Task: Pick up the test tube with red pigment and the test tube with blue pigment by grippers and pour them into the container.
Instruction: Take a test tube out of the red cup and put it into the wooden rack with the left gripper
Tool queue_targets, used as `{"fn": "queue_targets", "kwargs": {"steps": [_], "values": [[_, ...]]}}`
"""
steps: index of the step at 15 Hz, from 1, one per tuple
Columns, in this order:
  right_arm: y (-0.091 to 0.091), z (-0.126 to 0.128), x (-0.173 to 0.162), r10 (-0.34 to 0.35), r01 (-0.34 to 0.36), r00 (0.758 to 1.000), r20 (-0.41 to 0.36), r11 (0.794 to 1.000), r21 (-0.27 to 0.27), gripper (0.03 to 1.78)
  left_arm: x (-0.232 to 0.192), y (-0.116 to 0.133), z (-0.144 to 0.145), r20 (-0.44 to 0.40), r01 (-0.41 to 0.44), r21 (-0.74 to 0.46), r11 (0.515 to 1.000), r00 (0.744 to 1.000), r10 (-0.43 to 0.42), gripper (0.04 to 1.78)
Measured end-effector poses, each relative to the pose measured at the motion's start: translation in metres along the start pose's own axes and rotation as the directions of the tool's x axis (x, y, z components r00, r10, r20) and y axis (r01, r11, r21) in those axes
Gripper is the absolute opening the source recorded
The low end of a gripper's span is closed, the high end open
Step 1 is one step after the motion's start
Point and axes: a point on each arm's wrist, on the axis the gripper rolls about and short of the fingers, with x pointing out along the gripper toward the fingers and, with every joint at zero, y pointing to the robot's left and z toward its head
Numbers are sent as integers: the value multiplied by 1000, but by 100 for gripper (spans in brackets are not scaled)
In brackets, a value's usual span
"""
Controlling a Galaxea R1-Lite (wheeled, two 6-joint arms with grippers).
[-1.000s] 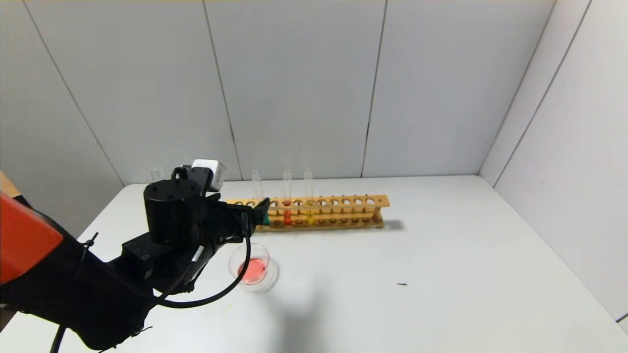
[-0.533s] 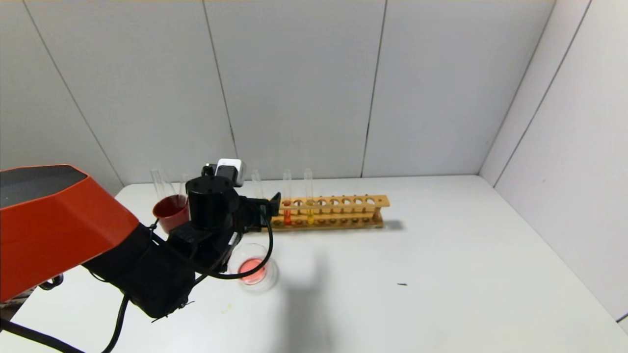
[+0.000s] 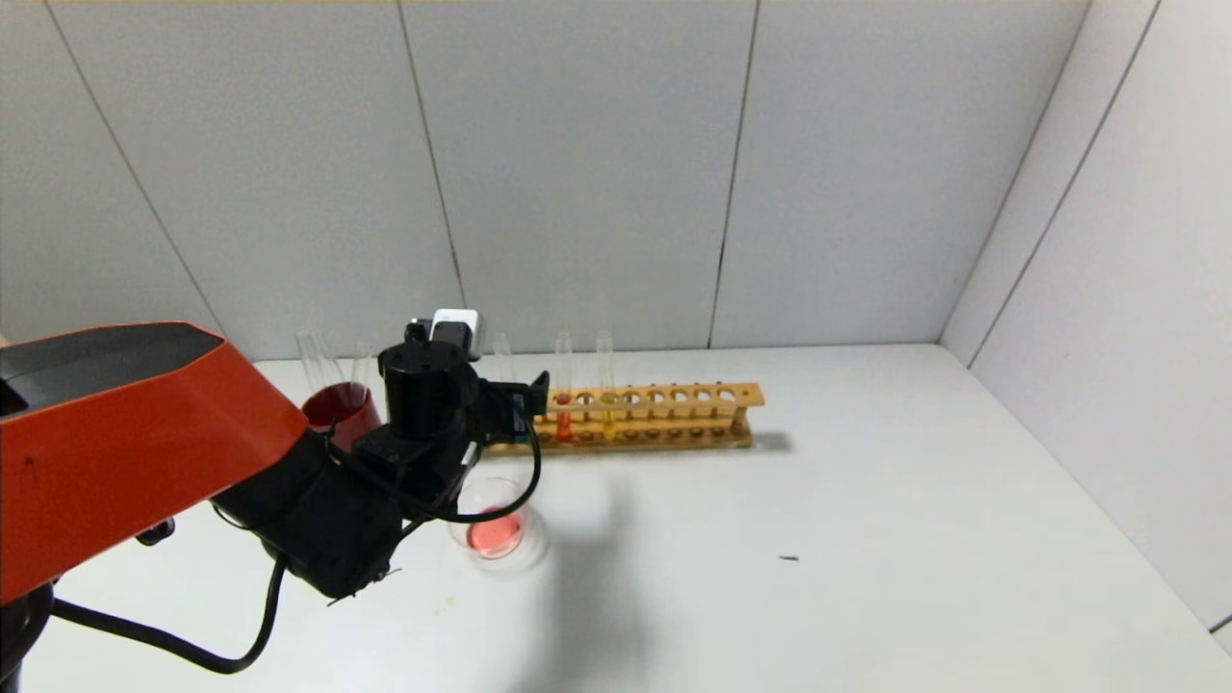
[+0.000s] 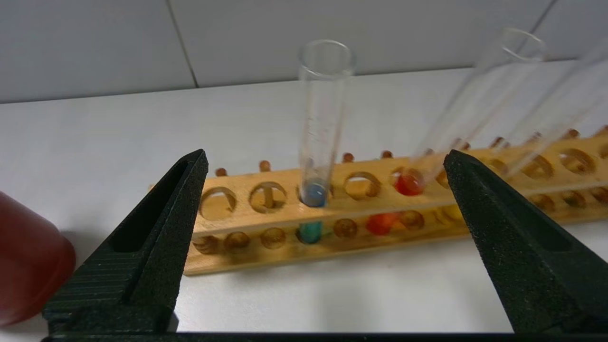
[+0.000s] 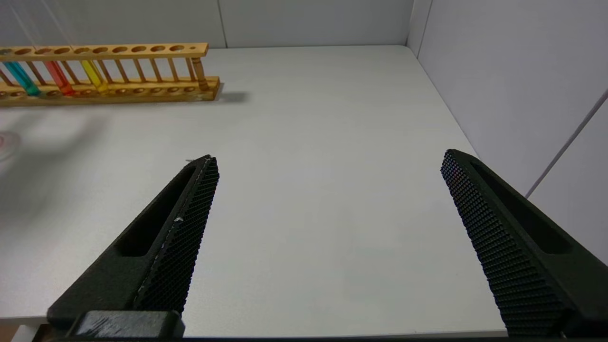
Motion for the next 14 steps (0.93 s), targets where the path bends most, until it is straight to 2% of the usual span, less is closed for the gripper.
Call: {"fn": "queue_targets", "kwargs": {"steps": [6, 14], "values": [[0, 0, 0, 0, 0, 1000, 0, 1000, 0, 171, 14, 5, 5, 27, -16, -10, 1000, 1000, 16, 175], [0, 0, 0, 0, 0, 1000, 0, 1000, 0, 171, 20, 1, -2, 17, -14, -8, 1000, 1000, 14, 175]]}}
